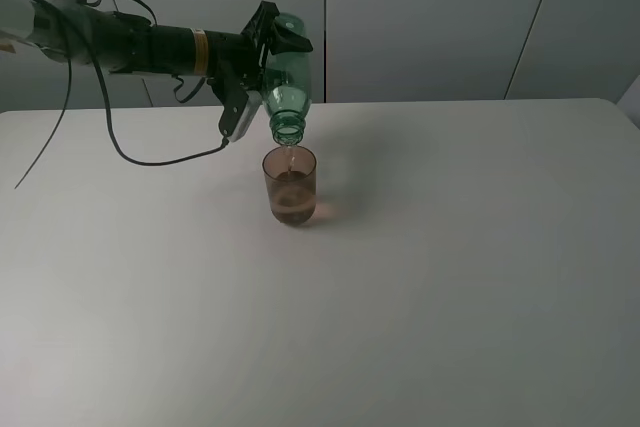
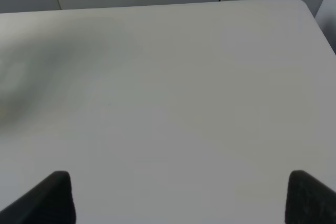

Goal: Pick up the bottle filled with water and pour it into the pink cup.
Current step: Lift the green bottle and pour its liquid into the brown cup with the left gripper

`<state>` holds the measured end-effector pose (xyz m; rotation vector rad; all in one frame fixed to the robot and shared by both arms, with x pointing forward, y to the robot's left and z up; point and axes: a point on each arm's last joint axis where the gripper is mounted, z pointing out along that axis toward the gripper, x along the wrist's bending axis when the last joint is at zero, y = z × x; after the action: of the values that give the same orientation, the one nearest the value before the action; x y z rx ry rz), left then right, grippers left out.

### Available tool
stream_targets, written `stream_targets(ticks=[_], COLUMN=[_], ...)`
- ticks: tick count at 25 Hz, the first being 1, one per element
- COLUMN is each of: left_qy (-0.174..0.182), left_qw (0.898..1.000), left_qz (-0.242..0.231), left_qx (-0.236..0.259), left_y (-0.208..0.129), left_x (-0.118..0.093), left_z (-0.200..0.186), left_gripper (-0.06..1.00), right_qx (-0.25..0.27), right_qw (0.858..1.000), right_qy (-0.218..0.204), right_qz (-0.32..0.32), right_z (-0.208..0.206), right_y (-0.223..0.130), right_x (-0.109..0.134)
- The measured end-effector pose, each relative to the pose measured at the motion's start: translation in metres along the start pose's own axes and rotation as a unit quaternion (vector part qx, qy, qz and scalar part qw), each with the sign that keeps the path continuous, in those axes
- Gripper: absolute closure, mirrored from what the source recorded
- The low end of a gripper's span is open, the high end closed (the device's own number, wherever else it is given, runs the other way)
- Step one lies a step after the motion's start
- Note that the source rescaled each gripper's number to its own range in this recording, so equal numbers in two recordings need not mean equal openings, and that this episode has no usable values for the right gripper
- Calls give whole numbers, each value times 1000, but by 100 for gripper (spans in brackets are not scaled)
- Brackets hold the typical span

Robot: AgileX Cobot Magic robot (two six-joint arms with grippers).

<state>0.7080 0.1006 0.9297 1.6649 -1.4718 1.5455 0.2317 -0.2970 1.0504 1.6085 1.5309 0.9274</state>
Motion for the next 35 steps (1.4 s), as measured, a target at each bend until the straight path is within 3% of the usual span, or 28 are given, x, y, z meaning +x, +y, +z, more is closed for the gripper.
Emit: stream_targets(ticks=[35], left_qy=[16], left_qw=[996], left_qz=[87], left_qx=[5], left_y=[-3], left_x=[36], left_z=[-6], left_gripper=[50], right_qx=[0], right_qw=[1000], right_qy=[0], right_qz=[0], right_z=[0], right_y=[0], right_x=[0])
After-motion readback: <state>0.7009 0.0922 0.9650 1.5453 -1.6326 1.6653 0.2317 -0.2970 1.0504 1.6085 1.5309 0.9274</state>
